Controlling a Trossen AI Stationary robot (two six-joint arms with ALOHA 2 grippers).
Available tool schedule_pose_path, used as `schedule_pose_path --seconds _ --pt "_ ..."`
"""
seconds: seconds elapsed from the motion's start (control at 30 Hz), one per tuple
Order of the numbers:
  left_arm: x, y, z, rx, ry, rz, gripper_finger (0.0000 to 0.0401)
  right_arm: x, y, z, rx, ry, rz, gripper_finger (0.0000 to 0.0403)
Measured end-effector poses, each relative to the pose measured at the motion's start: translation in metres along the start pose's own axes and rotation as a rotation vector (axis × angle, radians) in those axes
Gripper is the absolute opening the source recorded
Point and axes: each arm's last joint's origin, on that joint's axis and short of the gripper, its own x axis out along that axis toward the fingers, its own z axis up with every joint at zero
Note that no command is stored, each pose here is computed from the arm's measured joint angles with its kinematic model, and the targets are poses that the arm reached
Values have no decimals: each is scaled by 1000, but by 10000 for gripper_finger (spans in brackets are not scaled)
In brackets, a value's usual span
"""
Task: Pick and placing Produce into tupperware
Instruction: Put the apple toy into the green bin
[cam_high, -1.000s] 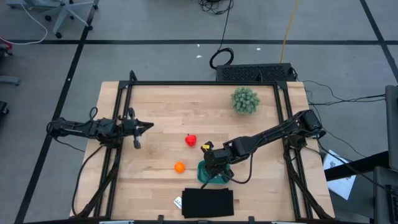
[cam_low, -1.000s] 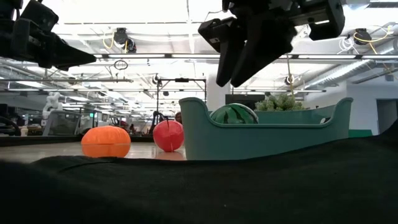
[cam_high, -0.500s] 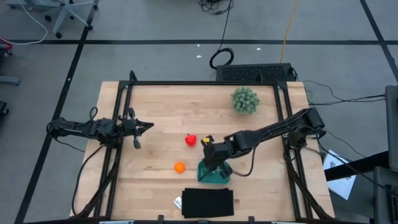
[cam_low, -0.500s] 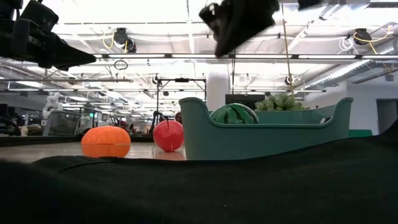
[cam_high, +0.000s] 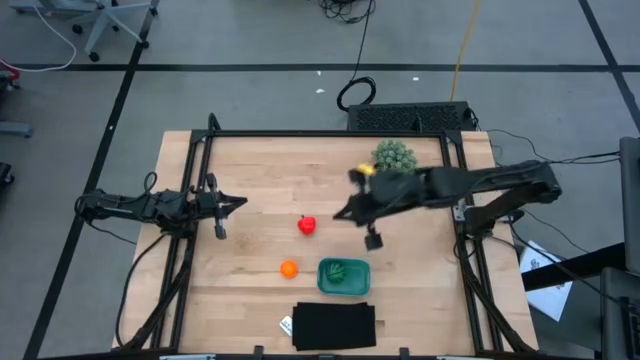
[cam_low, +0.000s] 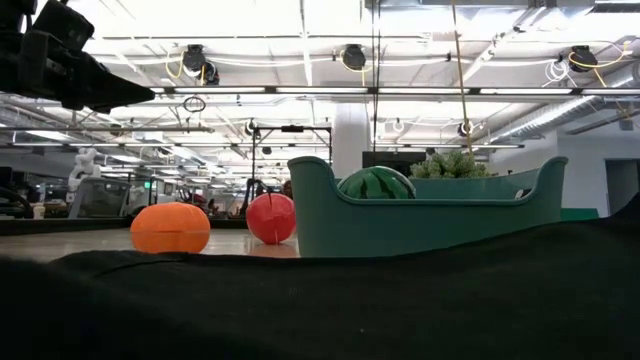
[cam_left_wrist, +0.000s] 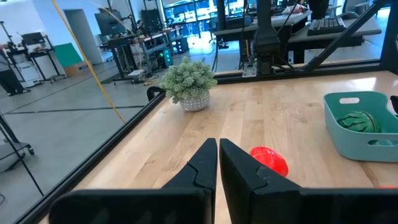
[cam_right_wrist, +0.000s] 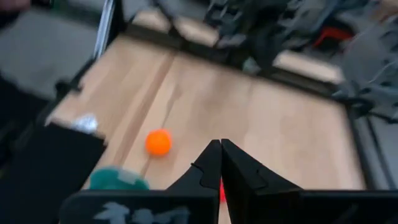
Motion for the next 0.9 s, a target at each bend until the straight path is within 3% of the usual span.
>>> schedule_pose_path --seconds 0.2,0.4,0.6,0.9 --pt "0 0 0 0 0 5 24 -59 -17 9 63 -147 -76 0" --pt "0 0 0 0 1 8 24 -104 -18 8 58 -241 -114 0" --pt "0 0 0 -1 0 9 24 -128 -14 -15 70 -272 -196 0" --pt "0 0 0 -1 0 10 24 -147 -5 -73 92 -383 -194 0"
